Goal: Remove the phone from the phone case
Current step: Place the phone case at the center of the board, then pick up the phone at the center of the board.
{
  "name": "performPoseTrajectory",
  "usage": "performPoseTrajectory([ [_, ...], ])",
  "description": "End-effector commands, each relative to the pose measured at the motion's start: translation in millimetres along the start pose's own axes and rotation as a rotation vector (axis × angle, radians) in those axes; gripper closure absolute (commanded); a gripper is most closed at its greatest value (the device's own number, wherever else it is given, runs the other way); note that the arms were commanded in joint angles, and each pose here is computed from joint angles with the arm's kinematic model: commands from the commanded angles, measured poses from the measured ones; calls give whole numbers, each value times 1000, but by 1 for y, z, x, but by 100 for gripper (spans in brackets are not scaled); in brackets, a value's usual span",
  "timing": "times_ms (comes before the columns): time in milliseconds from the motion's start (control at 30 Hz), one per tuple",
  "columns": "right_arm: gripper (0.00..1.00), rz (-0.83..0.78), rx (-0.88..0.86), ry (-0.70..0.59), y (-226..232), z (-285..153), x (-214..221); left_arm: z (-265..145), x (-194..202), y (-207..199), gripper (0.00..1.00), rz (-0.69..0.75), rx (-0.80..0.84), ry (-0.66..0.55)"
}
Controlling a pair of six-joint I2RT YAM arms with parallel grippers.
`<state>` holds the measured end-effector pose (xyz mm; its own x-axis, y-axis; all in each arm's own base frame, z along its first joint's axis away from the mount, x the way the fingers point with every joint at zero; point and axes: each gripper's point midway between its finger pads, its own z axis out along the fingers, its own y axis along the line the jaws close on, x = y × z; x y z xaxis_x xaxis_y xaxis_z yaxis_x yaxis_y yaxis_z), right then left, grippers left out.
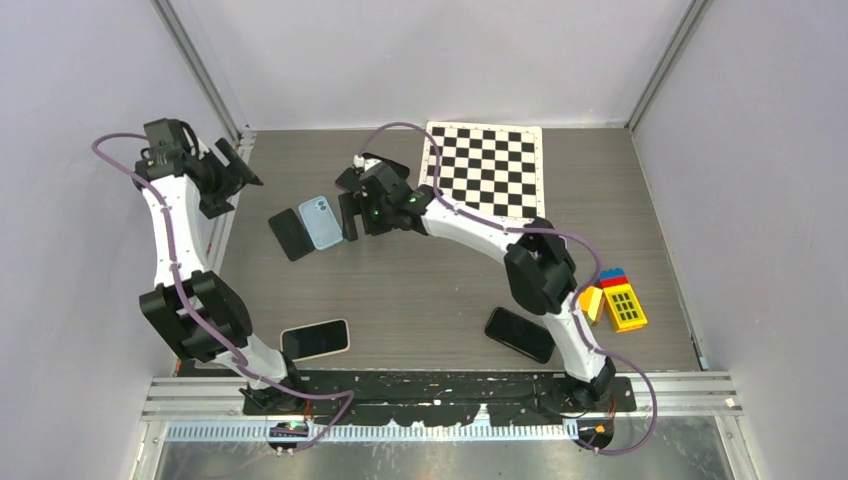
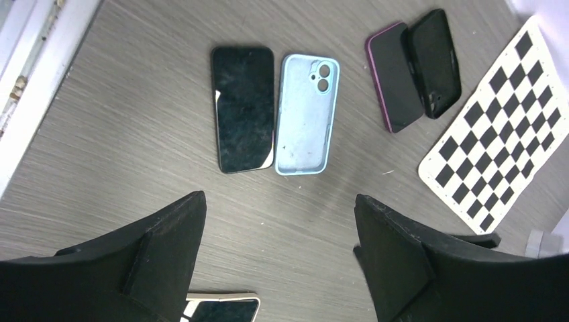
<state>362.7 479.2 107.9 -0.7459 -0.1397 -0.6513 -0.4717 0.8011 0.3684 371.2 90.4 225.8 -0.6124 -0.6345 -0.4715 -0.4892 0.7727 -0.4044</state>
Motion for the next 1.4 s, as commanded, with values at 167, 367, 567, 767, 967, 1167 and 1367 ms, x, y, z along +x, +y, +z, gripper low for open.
performPoseTrajectory([
  [167,5,-507,-436,169,83,-65,106,-37,-15,-23,15,20,62,-81],
  [367,6,-718,-428,270,104,-63,156,-28,-1,-8,16,27,23,-71],
  [567,10,-885,-452,369,117,-63,200,-29,7,-5,16,33,26,-81],
  [767,10,-955,-390,372,111,-47,212,-28,8,-5,16,32,30,-82],
  [967,7,-993,-347,361,106,-25,213,-33,7,-10,16,37,49,-96],
  [1167,6,-952,-349,377,108,-13,210,-35,7,-12,16,44,53,-96],
  [1367,4,-982,-337,354,108,-4,202,-37,3,-16,16,49,53,-93],
])
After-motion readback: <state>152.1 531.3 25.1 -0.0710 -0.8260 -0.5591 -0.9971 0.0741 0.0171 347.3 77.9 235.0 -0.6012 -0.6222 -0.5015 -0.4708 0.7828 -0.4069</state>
